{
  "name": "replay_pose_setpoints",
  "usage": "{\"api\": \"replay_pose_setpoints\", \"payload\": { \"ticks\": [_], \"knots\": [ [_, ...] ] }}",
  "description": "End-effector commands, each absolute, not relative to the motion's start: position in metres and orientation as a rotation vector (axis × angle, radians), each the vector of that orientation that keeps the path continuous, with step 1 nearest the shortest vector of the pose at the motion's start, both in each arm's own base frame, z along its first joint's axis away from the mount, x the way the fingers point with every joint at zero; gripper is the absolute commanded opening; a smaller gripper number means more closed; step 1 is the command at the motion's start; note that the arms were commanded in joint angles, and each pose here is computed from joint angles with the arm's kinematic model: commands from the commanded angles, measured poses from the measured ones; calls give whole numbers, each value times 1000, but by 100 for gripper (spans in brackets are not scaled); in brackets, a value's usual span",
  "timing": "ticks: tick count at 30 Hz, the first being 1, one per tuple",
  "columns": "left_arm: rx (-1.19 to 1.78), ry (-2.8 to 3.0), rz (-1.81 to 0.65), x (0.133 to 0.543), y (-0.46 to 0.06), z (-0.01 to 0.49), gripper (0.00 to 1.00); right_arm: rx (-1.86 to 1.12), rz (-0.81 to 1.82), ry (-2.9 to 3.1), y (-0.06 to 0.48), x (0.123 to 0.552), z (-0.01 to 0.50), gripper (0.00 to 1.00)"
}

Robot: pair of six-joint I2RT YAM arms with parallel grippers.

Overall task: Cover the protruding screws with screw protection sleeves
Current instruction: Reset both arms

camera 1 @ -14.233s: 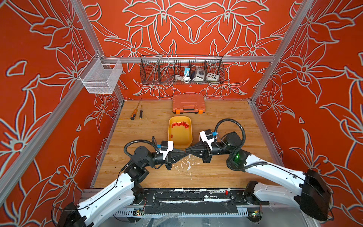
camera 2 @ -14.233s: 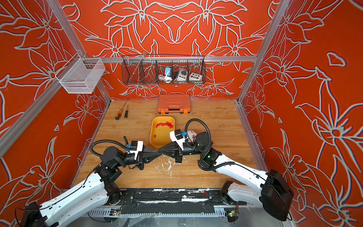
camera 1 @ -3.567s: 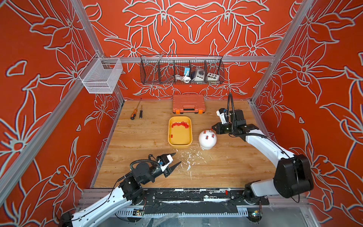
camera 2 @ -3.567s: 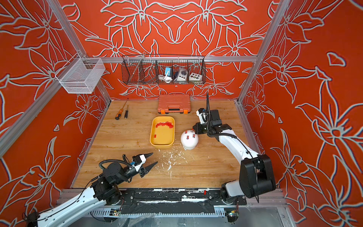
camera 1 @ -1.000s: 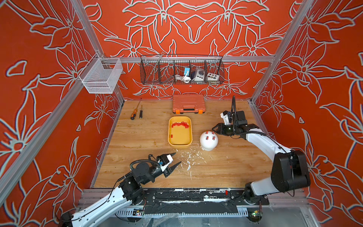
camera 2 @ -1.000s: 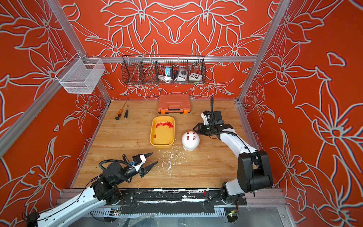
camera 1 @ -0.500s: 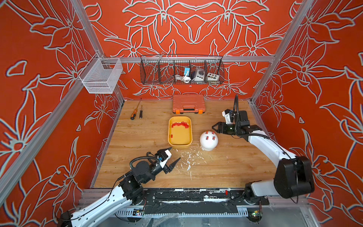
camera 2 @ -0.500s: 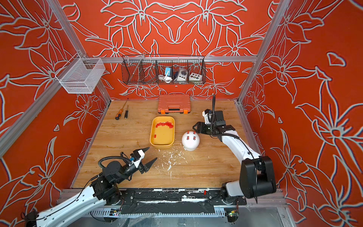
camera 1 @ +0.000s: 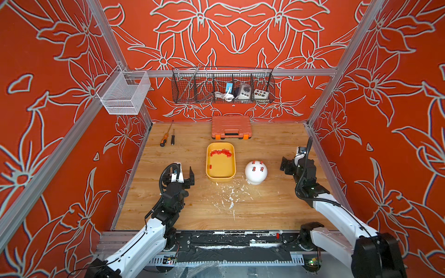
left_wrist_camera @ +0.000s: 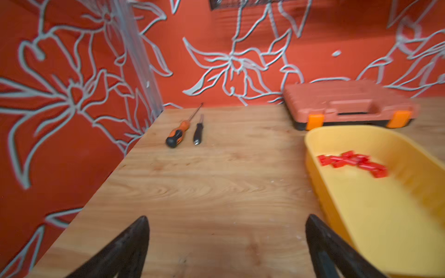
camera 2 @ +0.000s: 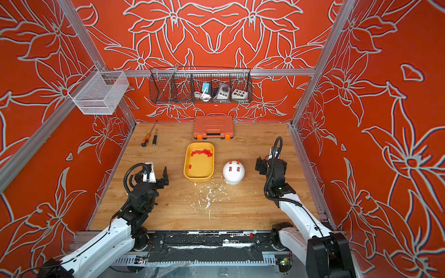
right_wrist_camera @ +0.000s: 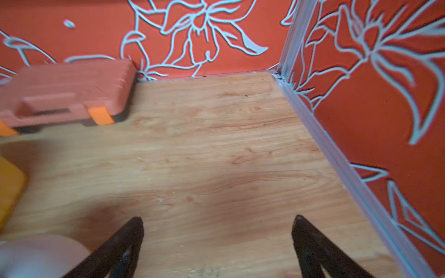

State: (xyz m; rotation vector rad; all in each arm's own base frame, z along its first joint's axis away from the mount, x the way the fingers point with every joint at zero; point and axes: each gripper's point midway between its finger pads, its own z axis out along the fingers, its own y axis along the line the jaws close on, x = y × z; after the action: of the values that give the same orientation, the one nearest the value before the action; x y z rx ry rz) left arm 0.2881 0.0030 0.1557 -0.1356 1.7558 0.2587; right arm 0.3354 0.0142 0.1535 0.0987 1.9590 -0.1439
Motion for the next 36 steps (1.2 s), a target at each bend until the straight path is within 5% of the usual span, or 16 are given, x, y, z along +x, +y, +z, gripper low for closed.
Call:
{"api": "replay_pose_setpoints", "payload": {
  "ticks": [1,9,19,36],
  "knots": [
    [-252,1752,243,300,23,153,100,95,-316,1863,-5,341,162,98],
    [-143,1836,212,335,11,126,100,1,-419,1950,-5,358,123,99],
    [112,1775,56,331,-24,99,100,8,-341,1905,-14,366,109,99],
    [-121,1974,41,368,16,86,100,-3,-223,1930,-15,372,96,99]
  ]
}}
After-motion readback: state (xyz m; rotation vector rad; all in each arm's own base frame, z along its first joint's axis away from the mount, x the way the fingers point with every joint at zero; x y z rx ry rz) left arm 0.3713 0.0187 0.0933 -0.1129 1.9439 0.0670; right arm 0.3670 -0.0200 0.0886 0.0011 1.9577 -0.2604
